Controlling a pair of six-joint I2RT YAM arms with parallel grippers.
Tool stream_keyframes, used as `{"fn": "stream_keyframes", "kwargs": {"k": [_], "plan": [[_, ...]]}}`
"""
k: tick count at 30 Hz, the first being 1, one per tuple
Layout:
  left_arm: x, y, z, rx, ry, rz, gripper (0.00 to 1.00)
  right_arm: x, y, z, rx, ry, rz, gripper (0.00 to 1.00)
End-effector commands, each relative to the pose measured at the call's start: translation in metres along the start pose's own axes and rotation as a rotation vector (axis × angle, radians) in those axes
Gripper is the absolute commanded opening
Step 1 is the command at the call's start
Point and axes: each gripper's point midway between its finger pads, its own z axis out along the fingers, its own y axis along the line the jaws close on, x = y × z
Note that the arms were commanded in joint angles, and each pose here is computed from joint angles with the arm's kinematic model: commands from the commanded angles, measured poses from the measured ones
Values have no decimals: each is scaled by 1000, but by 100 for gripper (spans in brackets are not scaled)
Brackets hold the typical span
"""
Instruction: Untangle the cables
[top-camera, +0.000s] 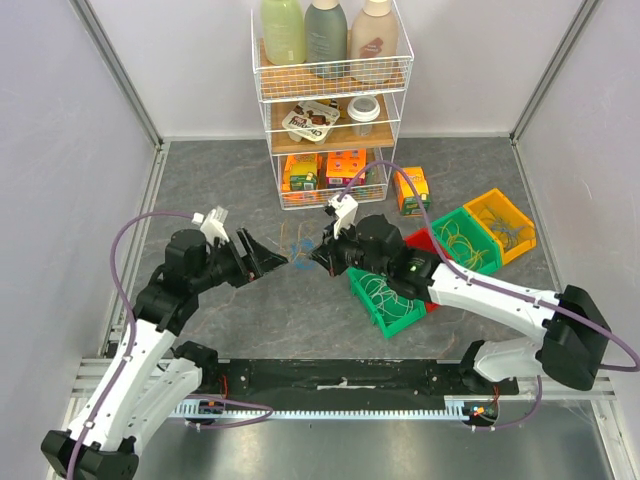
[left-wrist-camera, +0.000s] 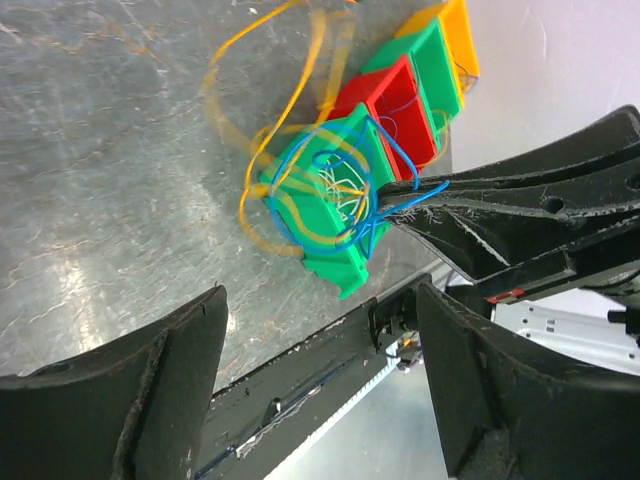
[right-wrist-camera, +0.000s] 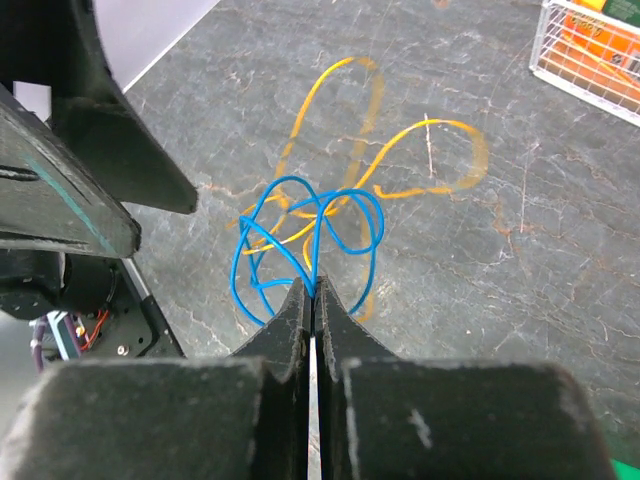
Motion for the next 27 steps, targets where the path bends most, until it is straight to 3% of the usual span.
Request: {"fn": "stream_keyframes", "kwargs": {"k": [1, 6, 12, 16, 19, 24, 27], "plan": [[2, -33, 2, 212, 28, 83, 85, -34, 8, -16, -60, -39, -12, 0], [12, -25, 14, 198, 114, 83, 89, -54, 11, -24, -103, -69, 16, 0], [8, -32, 12, 236, 87, 96, 96, -71, 25, -37, -160, -100, 18, 0], [9, -38, 10, 284, 83, 126, 84, -84, 33, -46, -189, -128, 28, 0], [11, -35, 14, 275, 108, 128, 55, -93, 41, -51, -223, -141, 26, 0], [8, -34, 11, 252, 86, 133, 56, -108, 46, -57, -238, -169, 23, 0], [5, -26, 7, 200, 43, 140, 66, -115, 48, -62, -247, -185, 22, 0]]}}
